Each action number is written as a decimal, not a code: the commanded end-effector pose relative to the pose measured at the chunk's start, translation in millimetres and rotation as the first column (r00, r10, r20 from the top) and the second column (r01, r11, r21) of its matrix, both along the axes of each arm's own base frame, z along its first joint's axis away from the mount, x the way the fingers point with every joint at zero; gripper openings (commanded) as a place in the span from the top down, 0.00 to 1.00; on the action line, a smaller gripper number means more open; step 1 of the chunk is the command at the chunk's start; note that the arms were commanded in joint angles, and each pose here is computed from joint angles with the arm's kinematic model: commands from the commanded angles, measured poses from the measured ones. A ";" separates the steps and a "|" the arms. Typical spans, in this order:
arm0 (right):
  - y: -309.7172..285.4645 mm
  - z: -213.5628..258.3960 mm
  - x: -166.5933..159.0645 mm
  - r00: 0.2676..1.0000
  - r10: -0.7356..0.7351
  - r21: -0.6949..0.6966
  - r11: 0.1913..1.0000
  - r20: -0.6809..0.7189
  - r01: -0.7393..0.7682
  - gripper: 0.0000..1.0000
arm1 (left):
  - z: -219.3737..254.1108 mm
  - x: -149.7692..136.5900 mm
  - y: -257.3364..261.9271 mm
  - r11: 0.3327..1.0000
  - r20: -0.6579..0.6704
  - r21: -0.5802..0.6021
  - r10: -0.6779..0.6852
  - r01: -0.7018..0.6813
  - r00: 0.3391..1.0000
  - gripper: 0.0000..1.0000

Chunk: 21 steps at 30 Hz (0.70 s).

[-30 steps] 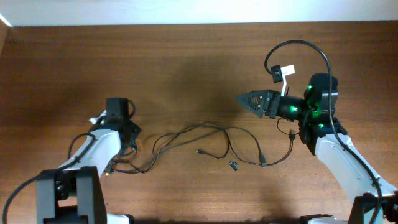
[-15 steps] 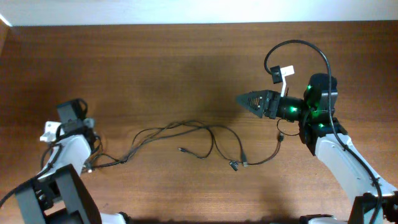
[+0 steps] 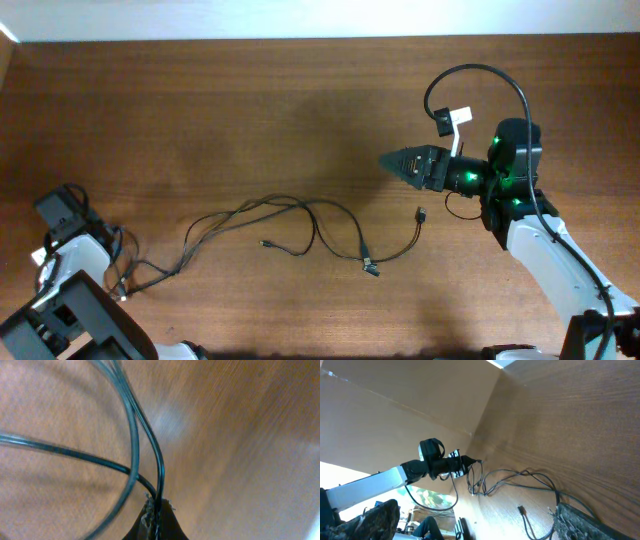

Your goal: Untangle cables

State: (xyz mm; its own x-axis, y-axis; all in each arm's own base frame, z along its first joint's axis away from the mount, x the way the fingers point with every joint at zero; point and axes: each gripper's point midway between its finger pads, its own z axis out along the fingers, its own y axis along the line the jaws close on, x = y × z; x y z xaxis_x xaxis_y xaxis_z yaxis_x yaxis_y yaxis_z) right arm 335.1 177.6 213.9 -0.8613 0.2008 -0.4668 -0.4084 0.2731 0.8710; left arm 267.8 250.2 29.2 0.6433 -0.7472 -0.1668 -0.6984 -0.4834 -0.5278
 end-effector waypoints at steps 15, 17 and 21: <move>0.8 -2.2 -0.1 1.000 0.003 -0.005 1.000 -0.001 -0.003 0.01 | -1.4 8.1 -6.0 0.891 0.250 -0.378 0.359 -0.251 0.899 1.00; 0.8 -4.2 -1.0 1.000 0.003 -0.006 1.000 -0.016 -0.004 0.01 | -5.4 -9.0 5.1 0.882 0.208 -0.343 0.407 -0.323 0.890 1.00; 0.8 -5.0 -1.4 1.000 0.003 -0.006 1.000 -0.022 -0.004 0.01 | -5.3 -17.7 14.0 0.872 0.208 -0.340 0.436 -0.353 0.876 0.41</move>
